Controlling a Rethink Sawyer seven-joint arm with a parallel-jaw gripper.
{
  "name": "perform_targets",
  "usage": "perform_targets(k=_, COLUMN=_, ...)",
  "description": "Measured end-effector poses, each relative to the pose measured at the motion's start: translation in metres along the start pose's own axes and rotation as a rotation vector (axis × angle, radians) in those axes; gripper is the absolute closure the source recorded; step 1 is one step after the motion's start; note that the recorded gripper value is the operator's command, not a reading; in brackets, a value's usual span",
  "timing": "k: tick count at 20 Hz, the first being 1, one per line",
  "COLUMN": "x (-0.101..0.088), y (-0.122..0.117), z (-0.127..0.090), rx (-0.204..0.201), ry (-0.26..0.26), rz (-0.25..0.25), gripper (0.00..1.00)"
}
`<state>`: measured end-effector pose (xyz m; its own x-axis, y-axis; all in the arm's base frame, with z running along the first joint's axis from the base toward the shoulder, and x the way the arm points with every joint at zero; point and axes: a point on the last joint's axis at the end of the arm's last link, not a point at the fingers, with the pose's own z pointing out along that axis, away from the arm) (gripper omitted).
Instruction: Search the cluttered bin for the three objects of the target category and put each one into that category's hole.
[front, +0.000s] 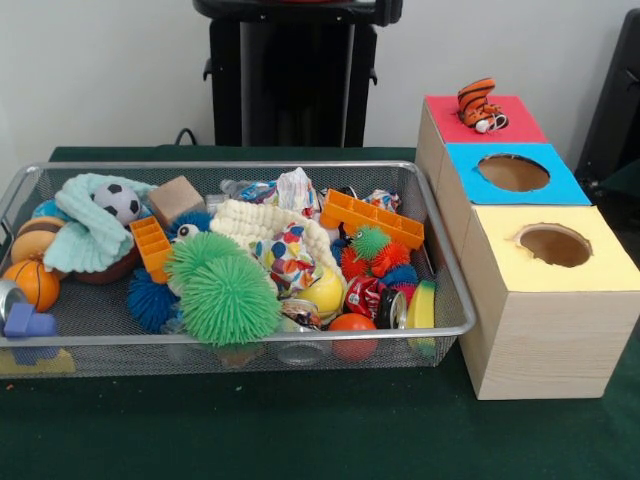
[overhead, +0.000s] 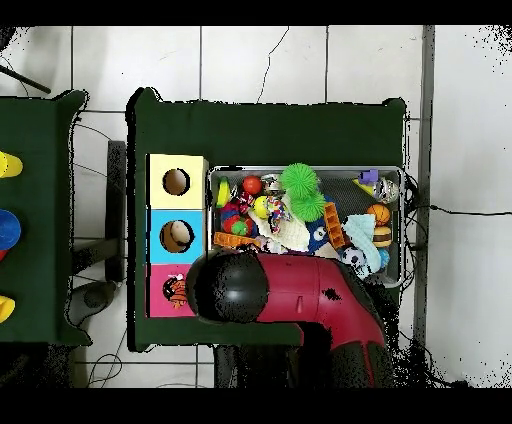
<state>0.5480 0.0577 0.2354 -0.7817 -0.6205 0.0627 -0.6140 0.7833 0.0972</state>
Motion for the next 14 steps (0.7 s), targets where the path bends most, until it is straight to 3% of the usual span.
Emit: perform_targets(k=14, x=-0.016, y=0.021, z=0.022, rx=-0.006, ry=0.034, rz=0.079, gripper=1.0)
